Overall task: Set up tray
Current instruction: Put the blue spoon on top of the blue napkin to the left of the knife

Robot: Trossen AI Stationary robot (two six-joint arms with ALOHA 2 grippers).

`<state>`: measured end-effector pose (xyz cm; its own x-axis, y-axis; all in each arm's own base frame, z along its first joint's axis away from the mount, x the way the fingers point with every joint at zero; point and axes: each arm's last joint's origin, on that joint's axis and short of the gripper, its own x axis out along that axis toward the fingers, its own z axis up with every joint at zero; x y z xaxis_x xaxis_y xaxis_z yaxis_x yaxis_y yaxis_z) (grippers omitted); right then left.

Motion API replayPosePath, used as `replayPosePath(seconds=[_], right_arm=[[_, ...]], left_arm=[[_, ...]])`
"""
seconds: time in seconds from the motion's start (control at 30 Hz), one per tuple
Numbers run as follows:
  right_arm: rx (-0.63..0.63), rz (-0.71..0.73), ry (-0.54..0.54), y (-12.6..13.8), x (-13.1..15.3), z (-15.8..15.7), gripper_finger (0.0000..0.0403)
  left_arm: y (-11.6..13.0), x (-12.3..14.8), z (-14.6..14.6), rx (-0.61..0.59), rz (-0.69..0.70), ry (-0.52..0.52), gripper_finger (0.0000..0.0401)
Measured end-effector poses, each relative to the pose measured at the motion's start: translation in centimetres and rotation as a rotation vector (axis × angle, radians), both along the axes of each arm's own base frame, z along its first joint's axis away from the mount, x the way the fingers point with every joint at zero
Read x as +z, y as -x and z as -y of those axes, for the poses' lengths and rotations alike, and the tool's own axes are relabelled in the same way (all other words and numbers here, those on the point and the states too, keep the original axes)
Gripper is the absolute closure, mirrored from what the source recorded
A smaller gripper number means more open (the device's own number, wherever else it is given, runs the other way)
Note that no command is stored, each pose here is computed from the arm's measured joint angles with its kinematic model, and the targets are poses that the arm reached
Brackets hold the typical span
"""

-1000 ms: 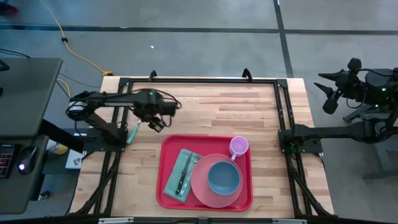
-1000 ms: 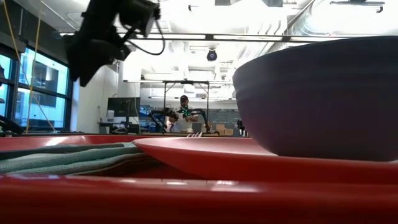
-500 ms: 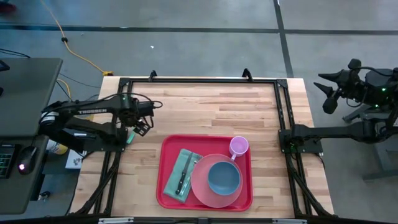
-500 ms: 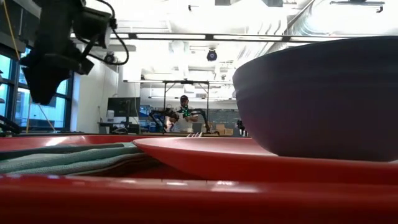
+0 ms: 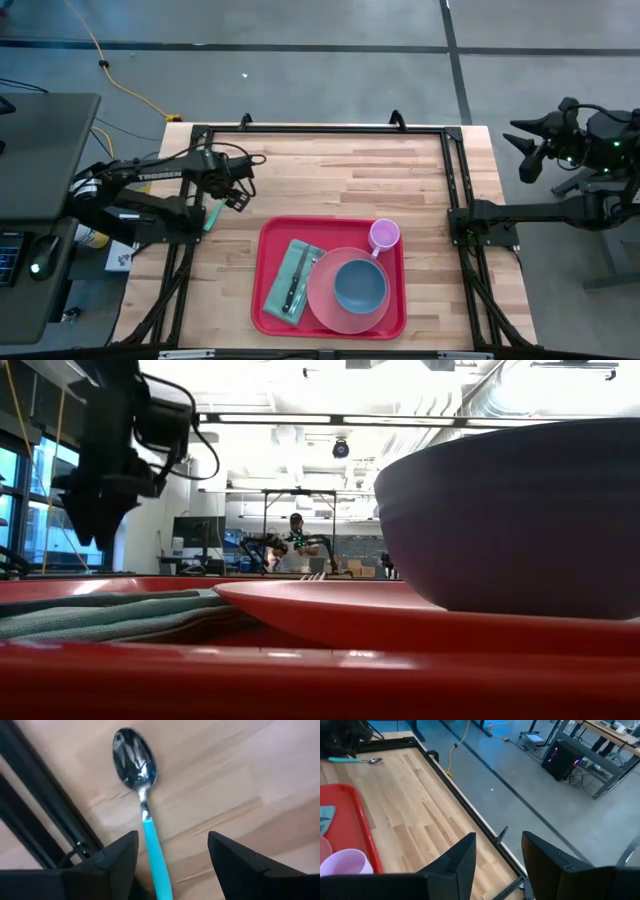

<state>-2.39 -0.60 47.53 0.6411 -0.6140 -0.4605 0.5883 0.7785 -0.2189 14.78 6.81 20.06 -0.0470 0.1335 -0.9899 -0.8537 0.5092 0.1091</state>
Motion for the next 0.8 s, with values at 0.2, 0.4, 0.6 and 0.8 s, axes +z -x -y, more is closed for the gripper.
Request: replayPosePath(seconds=[0.2, 0.4, 0.6, 0.8], right_arm=[[0.019, 0.000, -0.023, -0.4, 0.0, 0.0, 0.0265], [0.024, -0.019, -0.025, -1.0, 0.1, 0.2, 0.0265], [0.048, -0.035, -0.021, -1.2, 0.1, 0.2, 0.0265], [0.087, -0.029, -0.042, -1.3, 0.1, 0.1, 0.0265]], left_arm=[[0.1, -1.8, 0.1, 0.097, -0.129, 0.051, 0.0132], [-0.9, -3.1, -0.3, 0.113, -0.146, 0.076, 0.0140], [-1.3, -4.3, -0.5, 0.149, -0.237, 0.091, 0.0141], [-1.6, -5.2, -0.7, 0.211, -0.279, 0.082, 0.0142]])
